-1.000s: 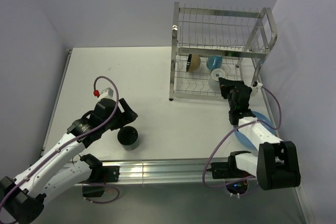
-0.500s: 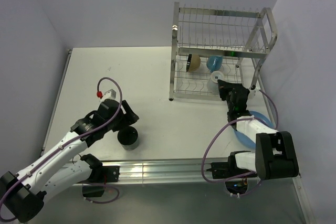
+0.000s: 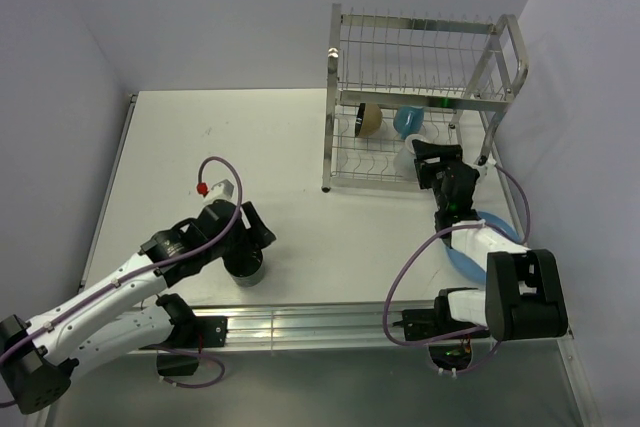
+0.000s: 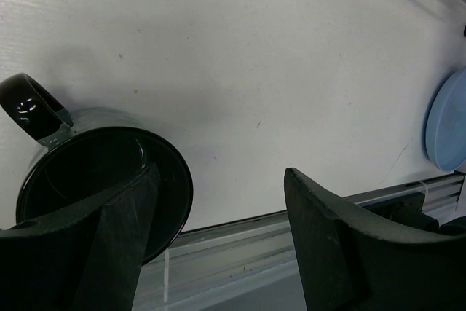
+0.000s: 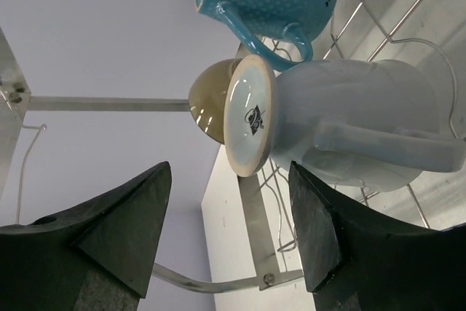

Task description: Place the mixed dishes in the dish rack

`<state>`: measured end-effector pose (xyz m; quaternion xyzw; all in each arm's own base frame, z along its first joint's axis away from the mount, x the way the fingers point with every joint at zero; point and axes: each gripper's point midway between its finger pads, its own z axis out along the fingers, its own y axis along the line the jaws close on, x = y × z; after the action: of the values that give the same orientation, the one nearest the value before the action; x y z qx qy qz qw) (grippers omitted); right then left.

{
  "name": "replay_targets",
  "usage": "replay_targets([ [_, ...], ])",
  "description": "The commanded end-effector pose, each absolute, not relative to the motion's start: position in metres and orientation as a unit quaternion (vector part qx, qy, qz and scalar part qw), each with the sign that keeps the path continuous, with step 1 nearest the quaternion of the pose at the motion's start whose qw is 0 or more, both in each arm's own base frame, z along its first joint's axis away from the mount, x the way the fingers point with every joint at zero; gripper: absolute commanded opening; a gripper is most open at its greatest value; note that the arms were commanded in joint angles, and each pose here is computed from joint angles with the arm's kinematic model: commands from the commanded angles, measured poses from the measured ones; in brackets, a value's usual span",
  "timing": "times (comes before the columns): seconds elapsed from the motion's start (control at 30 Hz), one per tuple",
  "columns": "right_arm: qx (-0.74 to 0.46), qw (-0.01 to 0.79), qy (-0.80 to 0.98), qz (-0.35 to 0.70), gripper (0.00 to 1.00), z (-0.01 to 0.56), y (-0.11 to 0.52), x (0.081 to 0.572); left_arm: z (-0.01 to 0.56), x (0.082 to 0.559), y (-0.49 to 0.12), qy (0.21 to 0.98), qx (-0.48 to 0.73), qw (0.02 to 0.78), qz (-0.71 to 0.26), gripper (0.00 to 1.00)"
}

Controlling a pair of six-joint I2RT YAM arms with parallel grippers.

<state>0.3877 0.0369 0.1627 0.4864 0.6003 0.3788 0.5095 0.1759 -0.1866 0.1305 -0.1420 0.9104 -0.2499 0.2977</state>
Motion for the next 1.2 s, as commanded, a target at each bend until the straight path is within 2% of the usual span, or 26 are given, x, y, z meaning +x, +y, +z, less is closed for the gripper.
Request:
replay_targets([
  [0.0,0.453,0.544,0.580,0.404,0.73,0.200,0.038,0.392,0.134,0.176,-0.186,0.907,-0.158,0.303,-0.247,0.75],
  [0.33,0.423,0.550,0.569,0.440,0.73,0.231,0.048,0.355,0.107,0.177,-0.192,0.918,-0.164,0.284,-0.223,0.76],
  [0.57,0.415,0.537,0.584,0.445,0.73,0.235,0.054,0.318,0.084,0.187,-0.189,0.933,-0.162,0.278,-0.162,0.74],
  [0.63,0.402,0.547,0.581,0.450,0.73,0.247,0.055,0.304,0.084,0.191,-0.193,0.934,-0.158,0.279,-0.158,0.66],
  [0.67,0.404,0.538,0.597,0.436,0.72,0.239,0.056,0.298,0.080,0.194,-0.193,0.936,-0.157,0.279,-0.148,0.52],
  [0.73,0.386,0.554,0.593,0.439,0.72,0.253,0.056,0.283,0.084,0.200,-0.195,0.936,-0.152,0.285,-0.139,0.39],
  [0.77,0.384,0.550,0.608,0.425,0.72,0.248,0.056,0.277,0.082,0.201,-0.194,0.939,-0.150,0.283,-0.129,0.26],
  [0.83,0.365,0.568,0.606,0.421,0.72,0.264,0.056,0.262,0.090,0.205,-0.196,0.938,-0.147,0.288,-0.127,0.12],
  [0.87,0.363,0.559,0.627,0.402,0.72,0.253,0.056,0.256,0.096,0.206,-0.197,0.935,-0.147,0.293,-0.134,0.00],
  [1.0,0.319,0.555,0.659,0.395,0.72,0.253,0.066,0.232,0.129,0.201,-0.209,0.925,-0.134,0.299,-0.194,0.00],
  [1.17,0.221,0.506,0.707,0.442,0.71,0.243,0.102,0.208,0.205,0.184,-0.236,0.873,-0.084,0.324,-0.356,0.00],
])
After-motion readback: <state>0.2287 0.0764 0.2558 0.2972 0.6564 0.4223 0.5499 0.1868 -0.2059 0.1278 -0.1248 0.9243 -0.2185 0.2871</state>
